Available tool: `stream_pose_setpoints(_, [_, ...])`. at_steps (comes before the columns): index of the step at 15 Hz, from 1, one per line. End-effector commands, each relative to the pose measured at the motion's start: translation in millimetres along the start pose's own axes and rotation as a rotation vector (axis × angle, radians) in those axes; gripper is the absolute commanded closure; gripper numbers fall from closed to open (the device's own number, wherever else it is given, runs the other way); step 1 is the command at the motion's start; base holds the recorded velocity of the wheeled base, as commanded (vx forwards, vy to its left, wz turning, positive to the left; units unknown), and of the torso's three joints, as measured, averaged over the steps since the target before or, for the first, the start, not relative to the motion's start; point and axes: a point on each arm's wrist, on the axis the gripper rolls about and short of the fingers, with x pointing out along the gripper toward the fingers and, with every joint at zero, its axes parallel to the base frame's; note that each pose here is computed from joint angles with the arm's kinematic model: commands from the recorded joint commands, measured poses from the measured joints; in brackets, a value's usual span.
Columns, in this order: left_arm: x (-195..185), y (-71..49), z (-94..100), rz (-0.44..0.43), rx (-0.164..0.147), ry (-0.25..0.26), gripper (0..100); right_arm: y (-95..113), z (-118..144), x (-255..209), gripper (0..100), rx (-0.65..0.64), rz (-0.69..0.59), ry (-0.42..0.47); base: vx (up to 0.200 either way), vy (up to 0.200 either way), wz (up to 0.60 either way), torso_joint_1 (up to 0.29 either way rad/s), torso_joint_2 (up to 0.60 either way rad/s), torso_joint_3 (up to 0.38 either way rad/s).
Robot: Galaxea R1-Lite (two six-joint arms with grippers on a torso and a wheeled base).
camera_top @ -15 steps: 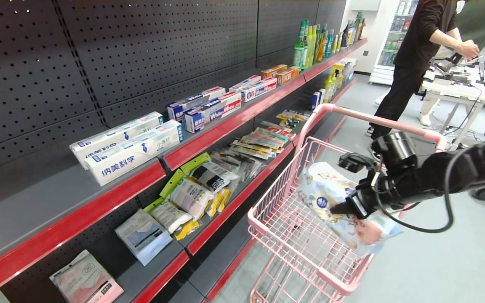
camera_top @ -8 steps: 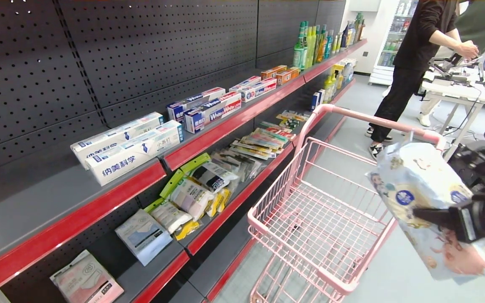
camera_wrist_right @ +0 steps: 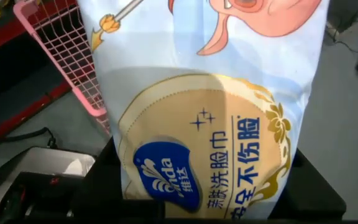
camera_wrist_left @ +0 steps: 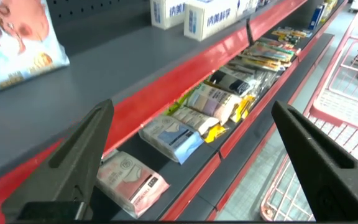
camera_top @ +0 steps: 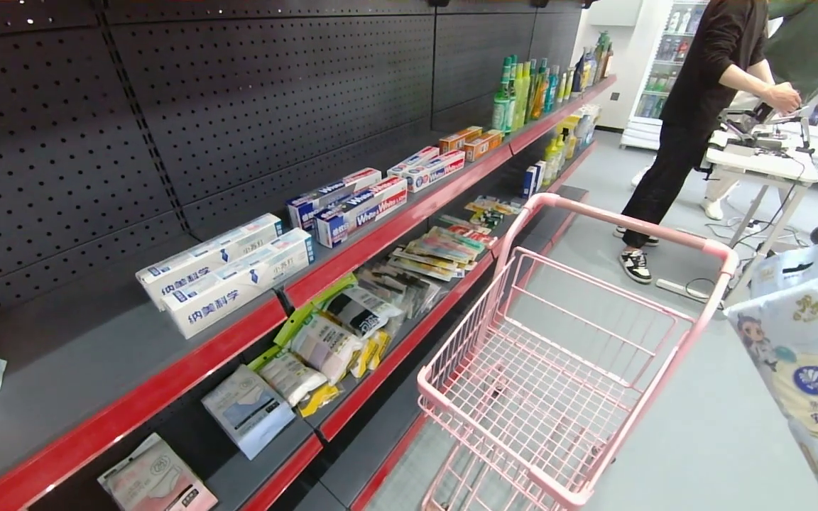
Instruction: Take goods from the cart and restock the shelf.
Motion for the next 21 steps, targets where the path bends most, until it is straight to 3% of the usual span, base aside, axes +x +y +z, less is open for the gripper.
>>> stream_pose_setpoints(1, [0,0.0,0.0,0.001,0.000,0.000,0,-4,15,3,100,-0.012,-0.002,-0.016,0.000,0.000,0.00,0.193,-0.39,-0.212])
stream_pose_setpoints(7, [0,0.0,0.0,0.001,0.000,0.000,0,-11,44,36,100,-0.067,0.030,0.046,0.000,0.000,0.00,0.177,-0.37,-0.199])
stream_pose_setpoints(12, [0,0.0,0.0,0.001,0.000,0.000,0,-10,43,56,100,-0.083,0.055,0.119,0.000,0.000,0.00,0.167,-0.35,-0.187])
stream_pose_setpoints(21, [0,0.0,0.0,0.001,0.000,0.000,0,-9,42,67,100,-0.087,0.073,0.145,0.000,0.000,0.00,0.143,-0.28,-0.147])
